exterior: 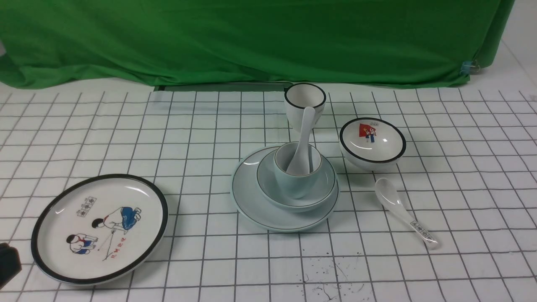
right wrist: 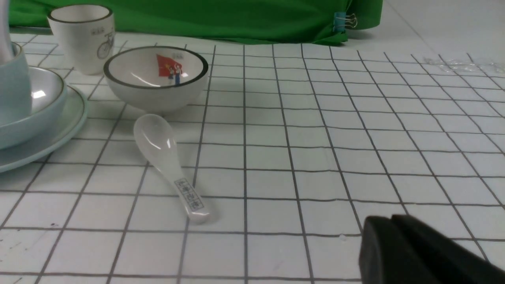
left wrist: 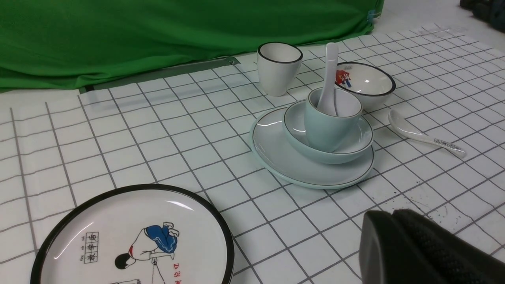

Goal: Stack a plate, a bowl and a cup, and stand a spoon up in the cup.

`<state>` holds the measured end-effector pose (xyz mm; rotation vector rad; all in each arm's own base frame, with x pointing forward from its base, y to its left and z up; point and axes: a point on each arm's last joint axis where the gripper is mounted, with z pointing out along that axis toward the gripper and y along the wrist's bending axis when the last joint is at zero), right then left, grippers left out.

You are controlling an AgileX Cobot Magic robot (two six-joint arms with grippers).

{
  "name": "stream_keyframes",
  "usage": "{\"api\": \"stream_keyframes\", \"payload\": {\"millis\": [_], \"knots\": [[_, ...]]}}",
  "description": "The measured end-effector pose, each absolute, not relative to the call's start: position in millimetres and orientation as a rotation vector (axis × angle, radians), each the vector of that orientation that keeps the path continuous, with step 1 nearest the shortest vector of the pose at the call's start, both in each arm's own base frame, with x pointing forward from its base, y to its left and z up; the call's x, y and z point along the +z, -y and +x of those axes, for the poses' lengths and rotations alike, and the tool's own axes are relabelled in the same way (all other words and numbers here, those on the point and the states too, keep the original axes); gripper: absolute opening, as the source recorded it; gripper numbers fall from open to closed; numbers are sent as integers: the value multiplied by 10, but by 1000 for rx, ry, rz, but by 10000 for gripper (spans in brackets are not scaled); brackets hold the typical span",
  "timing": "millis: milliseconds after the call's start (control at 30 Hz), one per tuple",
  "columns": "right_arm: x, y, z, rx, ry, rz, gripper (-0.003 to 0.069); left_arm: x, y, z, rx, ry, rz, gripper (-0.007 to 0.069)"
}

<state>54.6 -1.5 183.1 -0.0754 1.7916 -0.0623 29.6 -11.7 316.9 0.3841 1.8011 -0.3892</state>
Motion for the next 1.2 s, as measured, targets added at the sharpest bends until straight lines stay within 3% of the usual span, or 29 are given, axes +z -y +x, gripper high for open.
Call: {"api": "stream_keyframes", "payload": {"millis": [367,600,633,767,900,1200], "knots": [[1831,15,546,-62,-1792,-75,96,3034,179,395,-388,-1742,363,-30],[1831,15,546,-62,-1792,-75,115,2709,130,520,-187,-1563,187,-30],[1831,15,546,-62,-1792,-75,120,2584,92,534,-112,-1527,140,-30],[1831,15,546,-62,-1792,-75,132,2233,11,541,-8,-1571,8,-30],[1831,15,546,-62,-1792,-75,148,1957,-11,560,16,-1682,-44,-30],[1831,15,546,-61,-1792,-74,185,1896,-11,558,22,-1727,-45,-30]]}}
